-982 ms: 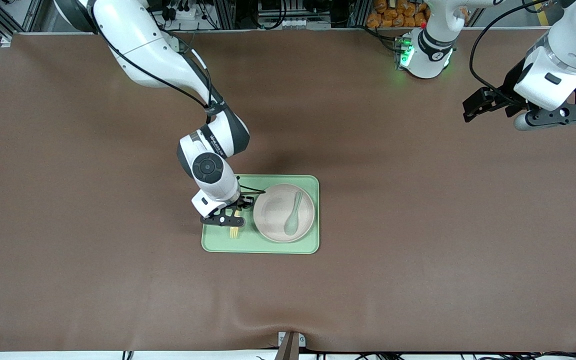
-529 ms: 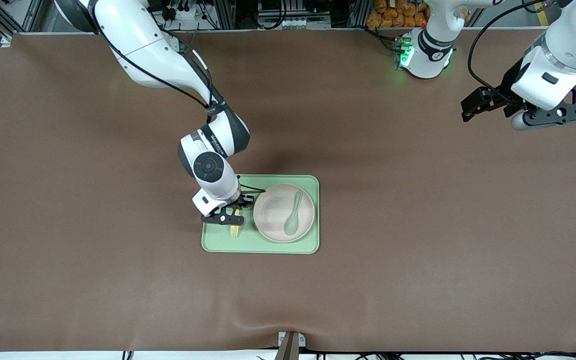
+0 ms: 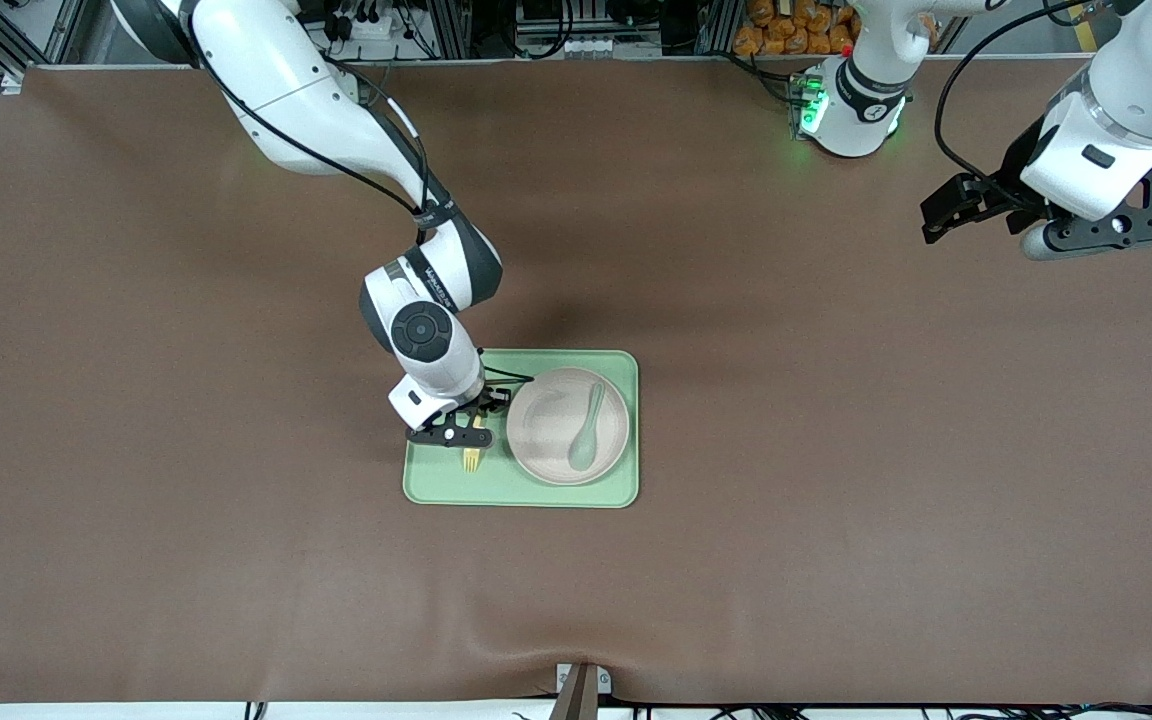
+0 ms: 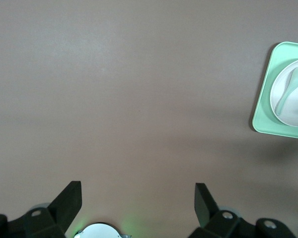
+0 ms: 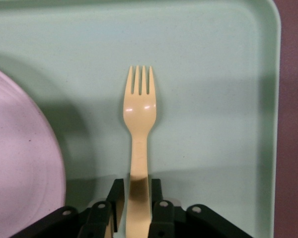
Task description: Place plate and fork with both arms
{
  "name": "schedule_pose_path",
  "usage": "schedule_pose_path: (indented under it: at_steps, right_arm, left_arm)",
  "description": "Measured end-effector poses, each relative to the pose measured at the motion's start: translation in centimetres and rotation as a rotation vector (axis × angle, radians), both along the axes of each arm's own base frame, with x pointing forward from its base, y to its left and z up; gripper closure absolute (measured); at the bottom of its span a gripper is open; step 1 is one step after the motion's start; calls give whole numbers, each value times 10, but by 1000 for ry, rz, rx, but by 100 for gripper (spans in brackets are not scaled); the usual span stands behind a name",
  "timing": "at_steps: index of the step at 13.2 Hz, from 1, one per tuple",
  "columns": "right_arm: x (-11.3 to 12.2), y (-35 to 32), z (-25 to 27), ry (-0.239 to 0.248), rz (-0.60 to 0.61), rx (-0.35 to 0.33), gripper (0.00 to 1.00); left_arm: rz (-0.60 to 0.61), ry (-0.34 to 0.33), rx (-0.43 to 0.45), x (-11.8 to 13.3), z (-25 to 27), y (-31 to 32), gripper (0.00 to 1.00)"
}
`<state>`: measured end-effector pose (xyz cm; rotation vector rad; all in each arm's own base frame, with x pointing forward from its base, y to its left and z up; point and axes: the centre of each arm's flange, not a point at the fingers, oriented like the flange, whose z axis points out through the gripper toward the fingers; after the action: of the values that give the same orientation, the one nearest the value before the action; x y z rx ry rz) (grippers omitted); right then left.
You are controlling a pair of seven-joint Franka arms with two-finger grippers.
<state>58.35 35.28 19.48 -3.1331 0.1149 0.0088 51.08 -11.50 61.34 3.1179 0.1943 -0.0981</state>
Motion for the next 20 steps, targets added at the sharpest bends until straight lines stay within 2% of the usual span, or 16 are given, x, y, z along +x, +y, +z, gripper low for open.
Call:
schedule_pose_path:
  at_steps: [1, 2, 3, 8, 10, 15, 19, 20]
  right_arm:
    - [0, 0, 0, 1, -1, 0, 56]
    - [0, 0, -1, 1, -2, -1, 56]
    - [0, 0, -1, 1, -4, -1, 52]
    - [11, -13, 21, 4, -29, -8, 1]
    - [20, -20, 56, 12, -44, -12, 0]
    - [45, -59, 124, -9, -79, -3, 0]
    - [84, -145, 182, 46, -37, -21, 0]
    - [92, -167, 196, 43, -43, -18, 0]
  left_arm:
    - [0, 0, 0, 0, 0, 0, 0]
    - [-1, 0, 0, 0, 0, -1, 0]
    - [-2, 0, 0, 0, 0, -1, 0]
    - [-10, 0, 1, -1, 0, -6, 0]
    - [-12, -1, 1, -1, 0, -7, 0]
    - [-21, -5, 1, -3, 2, -12, 0]
    - [-25, -12, 1, -6, 5, -14, 0]
    - [-25, -15, 1, -6, 7, -14, 0]
